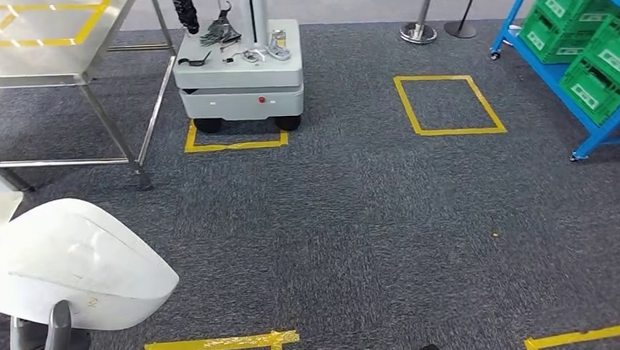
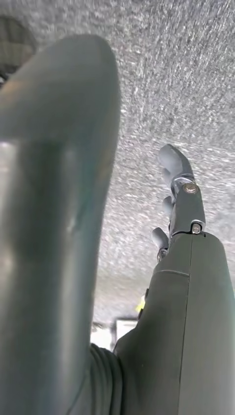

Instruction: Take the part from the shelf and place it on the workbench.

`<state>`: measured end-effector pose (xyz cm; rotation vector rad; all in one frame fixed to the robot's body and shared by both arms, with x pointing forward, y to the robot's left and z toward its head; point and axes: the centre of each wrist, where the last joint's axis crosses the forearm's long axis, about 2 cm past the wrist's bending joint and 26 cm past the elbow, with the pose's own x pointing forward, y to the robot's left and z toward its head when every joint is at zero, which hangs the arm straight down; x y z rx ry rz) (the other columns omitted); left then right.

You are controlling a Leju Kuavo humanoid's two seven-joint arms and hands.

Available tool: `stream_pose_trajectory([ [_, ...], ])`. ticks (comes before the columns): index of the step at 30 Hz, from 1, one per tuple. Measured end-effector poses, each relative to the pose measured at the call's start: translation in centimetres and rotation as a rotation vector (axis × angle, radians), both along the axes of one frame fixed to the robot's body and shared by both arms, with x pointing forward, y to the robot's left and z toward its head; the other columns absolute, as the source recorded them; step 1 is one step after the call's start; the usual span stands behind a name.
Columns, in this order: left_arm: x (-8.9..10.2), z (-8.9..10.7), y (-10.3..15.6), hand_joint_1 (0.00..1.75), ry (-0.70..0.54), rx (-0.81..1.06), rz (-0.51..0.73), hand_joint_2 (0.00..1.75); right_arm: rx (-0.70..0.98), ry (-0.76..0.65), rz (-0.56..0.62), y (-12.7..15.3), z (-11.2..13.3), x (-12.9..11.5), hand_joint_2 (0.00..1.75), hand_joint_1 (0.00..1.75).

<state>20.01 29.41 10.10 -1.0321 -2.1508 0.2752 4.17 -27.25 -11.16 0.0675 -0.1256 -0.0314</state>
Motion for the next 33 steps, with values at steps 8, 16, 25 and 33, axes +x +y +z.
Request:
stream_pose_trajectory([
  [8,-0.4,0.3,-0.3,1.75,-0.008,-0.018,0.030,1.75,-0.008,0.014,0.009,-0.6,0.0,-0.2,0.00,0.00],
  [16,0.4,0.8,0.3,1.75,-0.042,-0.009,0.012,1.75,0.010,-0.006,0.013,-0.8,-0.1,-0.5,0.00,0.00],
  [25,2.1,3.3,4.5,1.75,-0.115,0.103,0.038,1.75,0.032,0.011,-0.032,0.4,0.0,-0.2,0.00,0.00],
  [33,3.0,4.2,6.3,1.75,-0.128,0.178,0.031,1.75,0.061,0.004,-0.054,2.1,0.1,0.0,0.00,0.00],
])
